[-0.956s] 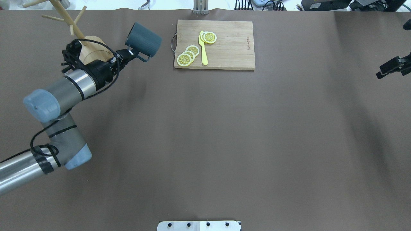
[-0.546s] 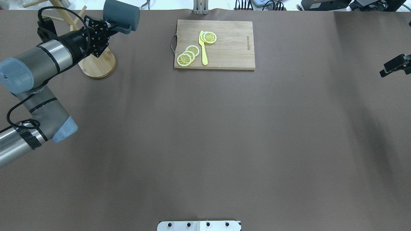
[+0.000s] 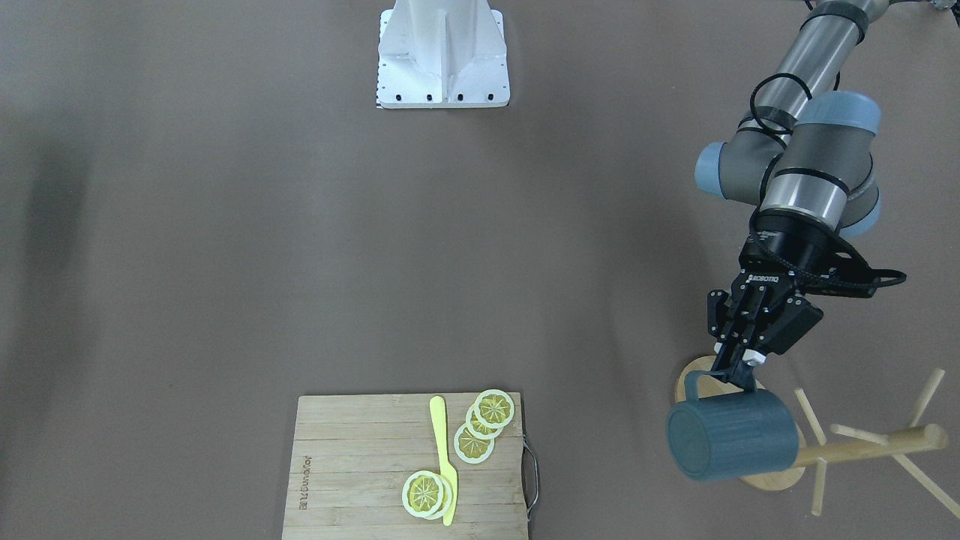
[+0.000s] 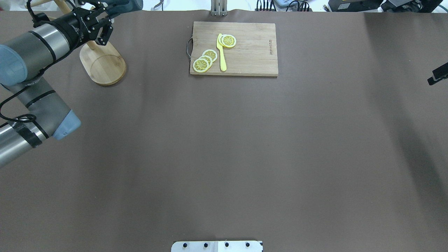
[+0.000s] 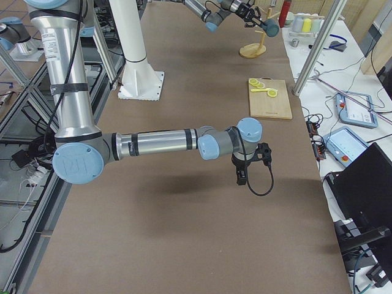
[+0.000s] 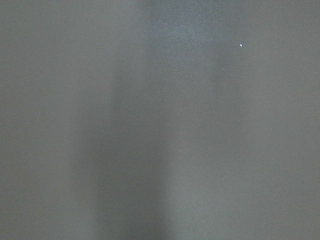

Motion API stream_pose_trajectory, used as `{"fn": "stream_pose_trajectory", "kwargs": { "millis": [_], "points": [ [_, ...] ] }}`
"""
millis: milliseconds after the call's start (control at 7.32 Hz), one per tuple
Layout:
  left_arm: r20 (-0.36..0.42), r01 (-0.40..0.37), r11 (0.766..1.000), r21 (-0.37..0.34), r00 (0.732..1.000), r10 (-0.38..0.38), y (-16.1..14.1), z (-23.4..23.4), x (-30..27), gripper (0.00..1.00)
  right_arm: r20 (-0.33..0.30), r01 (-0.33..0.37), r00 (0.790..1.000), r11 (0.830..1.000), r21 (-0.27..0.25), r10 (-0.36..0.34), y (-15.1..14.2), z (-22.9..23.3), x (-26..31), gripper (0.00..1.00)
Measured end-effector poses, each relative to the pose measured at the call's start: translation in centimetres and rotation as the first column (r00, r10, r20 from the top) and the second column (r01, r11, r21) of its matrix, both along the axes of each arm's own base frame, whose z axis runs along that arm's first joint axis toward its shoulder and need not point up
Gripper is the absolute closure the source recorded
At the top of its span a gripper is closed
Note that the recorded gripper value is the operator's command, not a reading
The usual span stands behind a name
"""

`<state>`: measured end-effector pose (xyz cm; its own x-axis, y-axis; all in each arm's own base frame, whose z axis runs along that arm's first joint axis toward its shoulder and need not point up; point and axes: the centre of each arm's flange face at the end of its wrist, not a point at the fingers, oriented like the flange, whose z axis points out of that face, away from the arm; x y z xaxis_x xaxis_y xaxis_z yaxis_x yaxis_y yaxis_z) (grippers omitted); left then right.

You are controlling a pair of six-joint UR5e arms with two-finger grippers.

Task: Hang cup on storage rack
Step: 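Position the mug handle over a stand peg with the left gripper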

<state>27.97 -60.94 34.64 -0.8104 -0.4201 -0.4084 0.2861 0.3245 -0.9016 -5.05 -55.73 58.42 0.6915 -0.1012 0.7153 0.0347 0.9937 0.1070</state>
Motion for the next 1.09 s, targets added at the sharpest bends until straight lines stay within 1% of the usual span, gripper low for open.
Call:
{"fn": "stream_pose_trajectory", "kwargs": {
  "millis": [273, 546, 820, 1093],
  "points": [
    [-0.119, 0.02, 0.996, -0.091, 0.992, -0.031, -2.0, 0.6, -2.2, 1.0, 0.0, -0.005, 1.0, 1.0, 0.004, 0.005, -0.1, 0.0, 0.5, 0.0],
    [-0.179, 0.014, 0.99, -0.141, 0.983, -0.039, -2.6, 1.3, -2.9, 1.0, 0.002, -0.011, 1.0, 1.0, 0.011, 0.011, -0.2, -0.4, 0.6, 0.0],
    [-0.204, -0.01, 0.987, -0.163, 0.979, -0.024, -2.3, 2.3, -3.0, 1.0, 0.003, -0.014, 1.0, 1.0, 0.014, 0.014, -0.3, -0.7, 0.7, 0.0],
    [-0.218, -0.058, 0.988, -0.14, 0.976, 0.026, -1.3, 3.9, -3.4, 1.0, 0.004, -0.016, 1.0, 1.0, 0.016, 0.016, -0.3, -0.9, 0.7, 0.0]
  ]
}}
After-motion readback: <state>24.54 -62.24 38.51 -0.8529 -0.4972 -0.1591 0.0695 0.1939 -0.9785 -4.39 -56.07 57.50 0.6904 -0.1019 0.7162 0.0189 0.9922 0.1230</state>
